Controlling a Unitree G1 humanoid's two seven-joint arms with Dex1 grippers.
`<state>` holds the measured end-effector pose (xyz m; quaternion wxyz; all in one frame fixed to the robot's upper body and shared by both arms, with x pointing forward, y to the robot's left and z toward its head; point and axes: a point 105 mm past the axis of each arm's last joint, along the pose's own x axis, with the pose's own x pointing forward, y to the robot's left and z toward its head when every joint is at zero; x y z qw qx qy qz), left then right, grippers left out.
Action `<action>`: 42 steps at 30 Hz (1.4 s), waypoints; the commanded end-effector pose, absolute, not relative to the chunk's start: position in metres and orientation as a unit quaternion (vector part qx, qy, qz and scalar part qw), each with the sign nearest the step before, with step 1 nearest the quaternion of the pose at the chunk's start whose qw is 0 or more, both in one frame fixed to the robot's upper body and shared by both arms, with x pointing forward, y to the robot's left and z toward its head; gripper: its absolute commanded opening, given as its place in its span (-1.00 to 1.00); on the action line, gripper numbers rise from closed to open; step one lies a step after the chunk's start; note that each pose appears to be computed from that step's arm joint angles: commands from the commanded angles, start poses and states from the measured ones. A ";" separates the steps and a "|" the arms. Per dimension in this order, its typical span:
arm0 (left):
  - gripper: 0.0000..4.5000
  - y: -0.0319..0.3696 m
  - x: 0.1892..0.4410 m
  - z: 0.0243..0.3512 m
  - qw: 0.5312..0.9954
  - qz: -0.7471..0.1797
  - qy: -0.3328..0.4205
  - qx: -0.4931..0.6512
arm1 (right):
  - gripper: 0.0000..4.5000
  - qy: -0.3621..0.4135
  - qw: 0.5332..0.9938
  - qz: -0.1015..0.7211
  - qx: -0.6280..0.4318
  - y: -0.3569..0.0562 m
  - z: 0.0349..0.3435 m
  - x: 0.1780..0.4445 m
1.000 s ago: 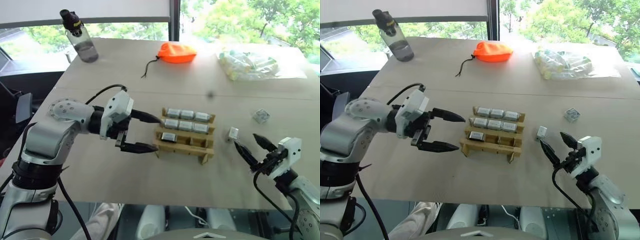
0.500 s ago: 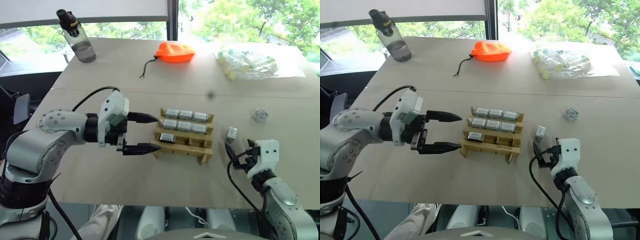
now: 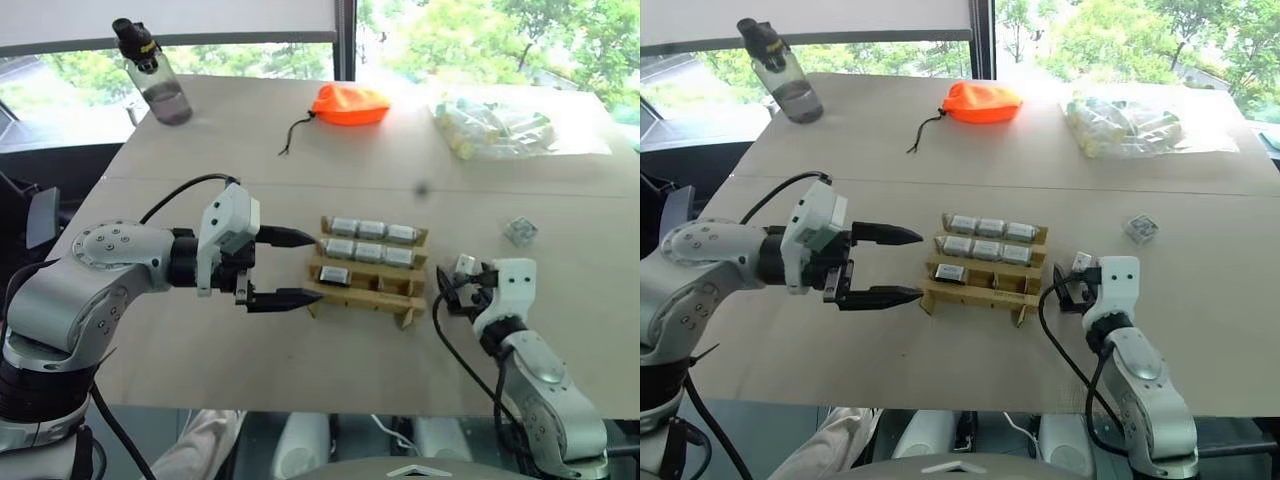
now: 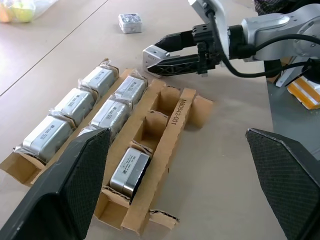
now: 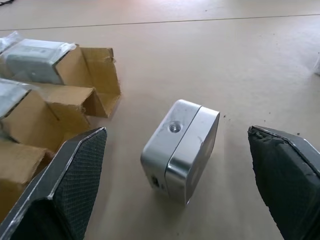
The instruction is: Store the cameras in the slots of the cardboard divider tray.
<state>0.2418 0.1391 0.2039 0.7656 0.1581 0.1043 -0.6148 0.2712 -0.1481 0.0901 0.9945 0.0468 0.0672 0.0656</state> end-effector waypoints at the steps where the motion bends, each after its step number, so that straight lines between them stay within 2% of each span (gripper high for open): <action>1: 1.00 0.139 0.238 0.211 0.764 -0.614 0.092 0.176 | 0.77 0.046 0.996 0.066 0.043 -0.146 0.100 0.272; 3: 1.00 0.139 0.238 0.210 0.764 -0.613 0.093 0.176 | 0.47 0.047 0.996 0.066 0.040 -0.145 0.099 0.270; 4: 1.00 0.139 0.239 0.210 0.764 -0.613 0.093 0.177 | 0.26 0.046 0.996 0.068 0.039 -0.145 0.099 0.269; 5: 1.00 0.139 0.239 0.209 0.764 -0.613 0.093 0.177 | -0.05 0.044 0.996 0.068 0.039 -0.144 0.100 0.269; 8: 1.00 0.139 0.239 0.209 0.763 -0.614 0.094 0.178 | -0.66 0.041 0.996 0.064 0.036 -0.146 0.101 0.269; 14: 1.00 0.139 0.238 0.209 0.761 -0.617 0.094 0.178 | -0.67 0.025 0.994 0.102 0.000 -0.144 0.107 0.267; 17: 1.00 0.139 0.235 0.210 0.758 -0.620 0.096 0.176 | -0.67 0.010 0.966 0.251 -0.056 -0.132 0.120 0.260; 19: 1.00 0.140 0.234 0.207 0.758 -0.620 0.101 0.175 | -0.67 0.006 0.957 0.282 -0.068 -0.136 0.130 0.264; 23: 1.00 0.140 0.231 0.205 0.758 -0.621 0.102 0.172 | -0.67 -0.049 0.876 0.449 -0.170 -0.113 0.159 0.263; 28: 1.00 0.145 0.231 0.202 0.762 -0.613 0.106 0.181 | -0.67 -0.068 0.800 0.564 -0.194 -0.079 0.174 0.270; 35: 1.00 0.152 0.226 0.203 0.762 -0.608 0.104 0.197 | -0.67 -0.039 0.748 0.633 -0.195 -0.043 0.162 0.281; 42: 1.00 0.166 0.224 0.209 0.774 -0.592 0.098 0.203 | -0.67 0.001 0.727 0.657 -0.197 -0.044 0.143 0.272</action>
